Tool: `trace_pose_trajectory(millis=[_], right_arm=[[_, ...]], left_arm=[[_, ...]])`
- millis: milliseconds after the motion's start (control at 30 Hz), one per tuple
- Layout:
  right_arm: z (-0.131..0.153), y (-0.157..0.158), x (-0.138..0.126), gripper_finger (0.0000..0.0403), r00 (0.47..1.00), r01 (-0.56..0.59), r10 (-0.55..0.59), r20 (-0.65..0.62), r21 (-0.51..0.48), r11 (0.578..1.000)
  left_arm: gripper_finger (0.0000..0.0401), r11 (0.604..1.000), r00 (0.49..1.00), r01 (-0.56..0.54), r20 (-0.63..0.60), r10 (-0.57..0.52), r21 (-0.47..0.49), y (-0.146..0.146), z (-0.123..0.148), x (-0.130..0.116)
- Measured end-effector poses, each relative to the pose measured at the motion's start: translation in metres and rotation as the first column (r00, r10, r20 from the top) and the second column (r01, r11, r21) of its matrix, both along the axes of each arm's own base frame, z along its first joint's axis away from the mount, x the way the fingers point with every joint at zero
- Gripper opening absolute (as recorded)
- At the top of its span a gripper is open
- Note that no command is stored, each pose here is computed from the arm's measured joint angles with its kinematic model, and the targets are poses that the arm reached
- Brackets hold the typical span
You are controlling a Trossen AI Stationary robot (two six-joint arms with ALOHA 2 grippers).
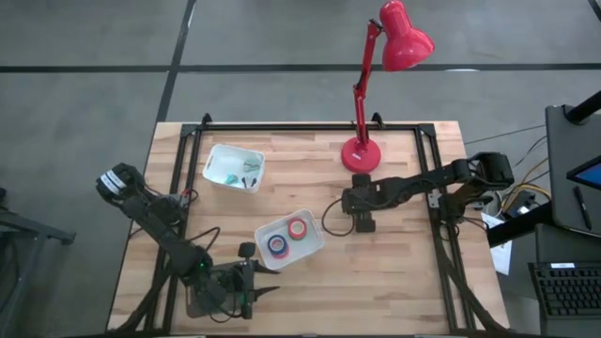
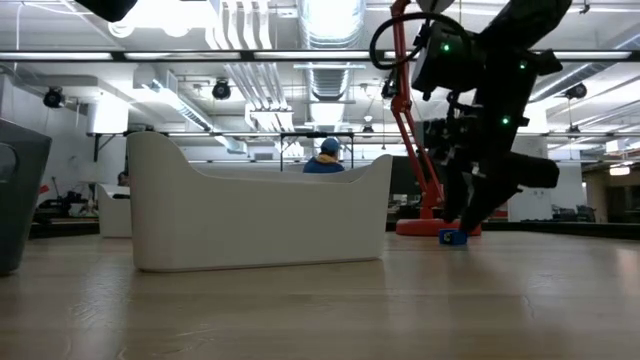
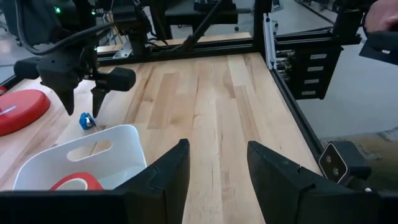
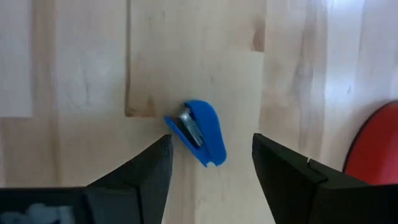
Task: Pick and place Stapler, Stapler remover, tape
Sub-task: Put the blue stapler into the black bin
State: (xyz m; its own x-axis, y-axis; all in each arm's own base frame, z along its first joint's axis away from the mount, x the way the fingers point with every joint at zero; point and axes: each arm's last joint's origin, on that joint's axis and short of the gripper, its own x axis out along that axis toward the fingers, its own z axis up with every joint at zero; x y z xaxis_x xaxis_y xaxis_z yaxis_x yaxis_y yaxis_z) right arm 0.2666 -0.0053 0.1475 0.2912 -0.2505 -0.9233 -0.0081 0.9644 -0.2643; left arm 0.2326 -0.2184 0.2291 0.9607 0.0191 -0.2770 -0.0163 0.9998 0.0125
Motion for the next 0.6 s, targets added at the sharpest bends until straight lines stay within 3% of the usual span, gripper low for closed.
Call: trace_pose_trajectory(millis=[433, 600], right_arm=[[-0.0043, -0.0049, 0.0005, 0.0215, 0.999, -0.004, 0.004, 0.038, 0.010, 1.000], [-0.0075, -0.0057, -0.0013, 0.0215, 0.999, 0.020, -0.023, 0.046, 0.073, 0.997]], left_arm=[[0.0163, 1.000, 1.000, 0.000, 0.000, 0.000, 0.000, 0.0000, 0.0000, 0.0000], [0.0163, 1.000, 1.000, 0.000, 0.000, 0.000, 0.001, 0.0000, 0.0000, 0.0000]])
